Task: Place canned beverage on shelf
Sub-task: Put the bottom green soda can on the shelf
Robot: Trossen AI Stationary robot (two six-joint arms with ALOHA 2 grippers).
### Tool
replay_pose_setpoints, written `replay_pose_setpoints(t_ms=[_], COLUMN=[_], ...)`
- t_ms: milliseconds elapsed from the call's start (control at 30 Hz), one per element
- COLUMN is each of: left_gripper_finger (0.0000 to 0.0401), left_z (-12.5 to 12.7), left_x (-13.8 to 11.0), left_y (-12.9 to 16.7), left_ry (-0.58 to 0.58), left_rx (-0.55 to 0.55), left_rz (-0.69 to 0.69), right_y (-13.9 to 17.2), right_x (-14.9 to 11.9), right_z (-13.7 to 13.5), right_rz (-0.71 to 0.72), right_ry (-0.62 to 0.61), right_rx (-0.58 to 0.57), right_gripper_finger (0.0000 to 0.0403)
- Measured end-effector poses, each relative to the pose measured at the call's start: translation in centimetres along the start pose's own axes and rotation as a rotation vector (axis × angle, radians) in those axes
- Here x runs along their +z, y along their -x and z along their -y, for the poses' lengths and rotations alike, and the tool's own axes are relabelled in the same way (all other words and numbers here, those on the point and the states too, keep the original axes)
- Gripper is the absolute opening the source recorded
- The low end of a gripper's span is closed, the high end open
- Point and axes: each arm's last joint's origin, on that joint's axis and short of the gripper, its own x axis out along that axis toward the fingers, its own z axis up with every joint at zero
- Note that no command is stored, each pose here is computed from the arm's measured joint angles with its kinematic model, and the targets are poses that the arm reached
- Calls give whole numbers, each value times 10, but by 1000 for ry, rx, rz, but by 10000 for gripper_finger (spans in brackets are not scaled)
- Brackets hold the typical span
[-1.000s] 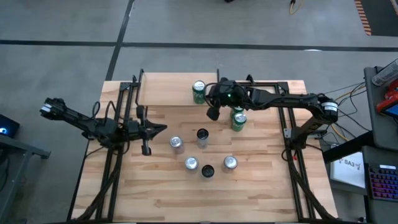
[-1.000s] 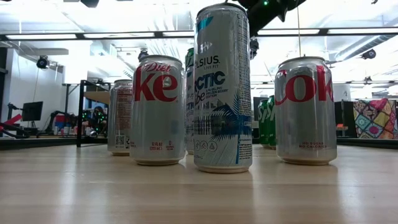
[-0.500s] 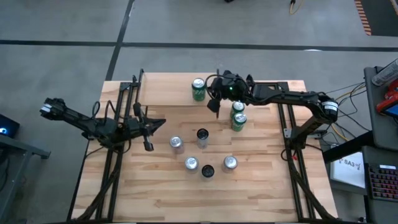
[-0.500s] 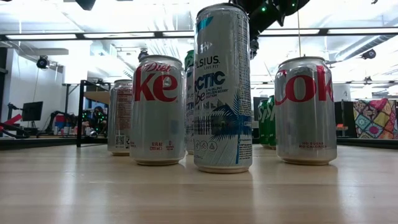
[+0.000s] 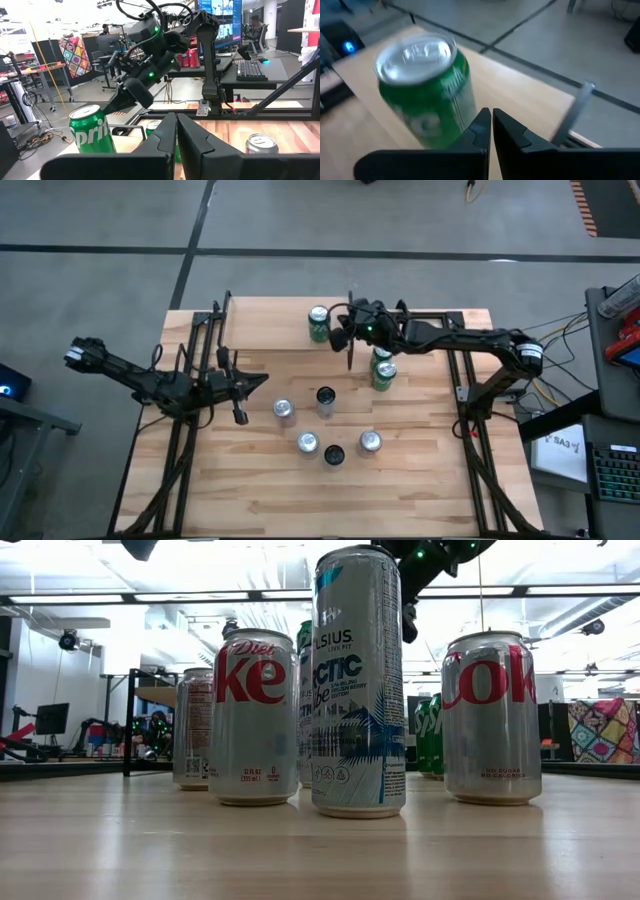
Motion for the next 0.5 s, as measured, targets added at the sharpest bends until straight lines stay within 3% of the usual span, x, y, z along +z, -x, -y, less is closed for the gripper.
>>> replay_pose_setpoints(t_ms=[500], left_gripper_finger=[0], left_z=[0], left_x=[0], left_y=[0], left_ry=[-3], left_rx=[-1], left_rz=[-3], right_y=[-27], right_x=[-7], right_z=[-17], right_rz=[85], right_ry=[-4], right_rx=[95], right_gripper_finger=[9])
